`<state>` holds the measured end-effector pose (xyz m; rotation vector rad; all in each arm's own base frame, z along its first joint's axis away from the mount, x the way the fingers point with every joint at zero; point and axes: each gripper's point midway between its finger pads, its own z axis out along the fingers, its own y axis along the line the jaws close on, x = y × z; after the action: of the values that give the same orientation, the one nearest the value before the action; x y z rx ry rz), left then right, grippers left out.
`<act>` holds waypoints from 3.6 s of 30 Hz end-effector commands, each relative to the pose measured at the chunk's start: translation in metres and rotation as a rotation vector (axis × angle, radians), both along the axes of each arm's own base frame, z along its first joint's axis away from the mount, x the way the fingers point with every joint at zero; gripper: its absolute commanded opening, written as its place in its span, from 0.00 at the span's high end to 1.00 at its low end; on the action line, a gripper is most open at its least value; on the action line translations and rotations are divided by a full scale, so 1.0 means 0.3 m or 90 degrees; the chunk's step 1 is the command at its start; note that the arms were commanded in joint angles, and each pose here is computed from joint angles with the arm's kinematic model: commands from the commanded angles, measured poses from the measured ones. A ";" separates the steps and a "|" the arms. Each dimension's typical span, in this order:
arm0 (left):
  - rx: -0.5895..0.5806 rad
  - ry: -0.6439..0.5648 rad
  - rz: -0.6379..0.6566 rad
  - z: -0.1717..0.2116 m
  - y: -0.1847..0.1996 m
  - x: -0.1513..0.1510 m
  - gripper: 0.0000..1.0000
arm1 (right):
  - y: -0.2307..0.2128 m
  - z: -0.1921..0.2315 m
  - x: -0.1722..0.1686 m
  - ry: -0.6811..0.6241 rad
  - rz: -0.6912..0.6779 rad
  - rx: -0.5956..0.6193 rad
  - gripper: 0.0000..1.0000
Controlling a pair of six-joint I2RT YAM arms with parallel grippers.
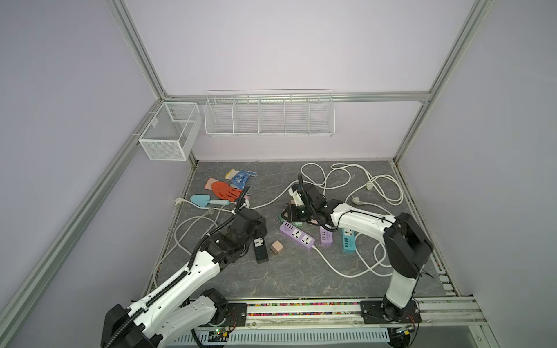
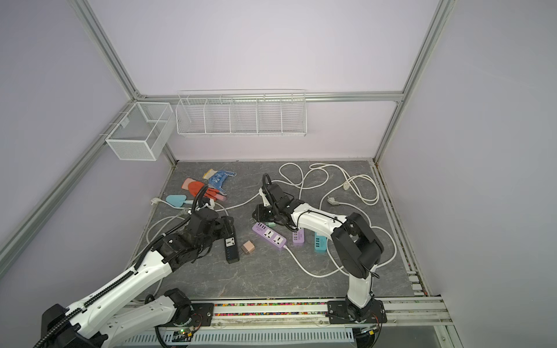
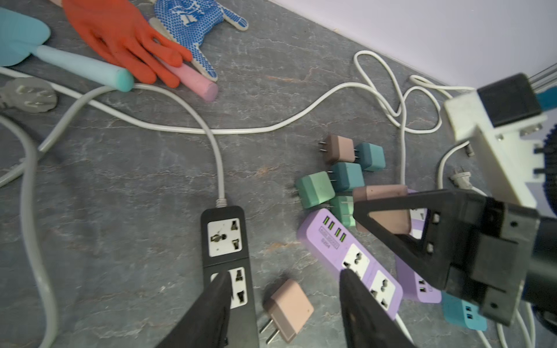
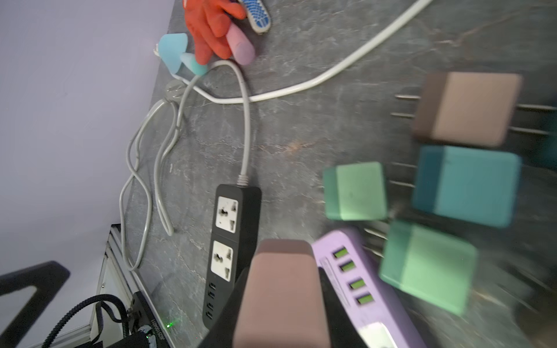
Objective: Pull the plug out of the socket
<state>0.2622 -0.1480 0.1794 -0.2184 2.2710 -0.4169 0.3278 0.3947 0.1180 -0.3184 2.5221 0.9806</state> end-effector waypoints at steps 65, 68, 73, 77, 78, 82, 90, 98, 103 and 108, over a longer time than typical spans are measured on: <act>-0.003 0.007 0.128 -0.010 0.216 0.046 0.17 | -0.013 0.174 0.091 -0.081 0.027 -0.035 0.23; -0.004 0.015 0.139 -0.022 0.221 0.057 0.16 | 0.060 0.119 0.049 -0.045 0.060 -0.018 0.25; -0.016 0.025 0.149 -0.042 0.225 0.059 0.16 | 0.199 0.041 0.019 -0.016 0.100 0.002 0.31; -0.009 0.037 0.157 -0.061 0.245 0.046 0.15 | 0.282 0.006 0.007 -0.010 0.127 0.012 0.31; -0.008 0.041 0.159 -0.069 0.250 0.043 0.15 | 0.301 -0.006 0.004 -0.008 0.132 0.013 0.32; -0.017 0.046 0.175 -0.084 0.269 0.036 0.15 | 0.357 -0.075 0.003 0.009 0.148 0.005 0.32; -0.028 0.055 0.178 -0.107 0.272 0.039 0.14 | 0.339 -0.176 0.047 0.021 0.130 -0.030 0.33; -0.033 0.061 0.176 -0.121 0.263 0.055 0.14 | 0.260 -0.172 0.088 0.005 0.104 -0.066 0.33; -0.040 0.054 0.185 -0.104 0.284 0.079 0.13 | 0.205 -0.008 0.100 -0.056 0.097 -0.052 0.30; -0.028 0.034 0.209 -0.061 0.351 0.102 0.12 | -0.007 0.159 0.141 -0.120 0.027 -0.065 0.25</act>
<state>0.2858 -0.0504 0.1446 -0.6319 2.2670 -0.2984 0.3523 0.4297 0.1060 -0.5306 2.5371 0.8510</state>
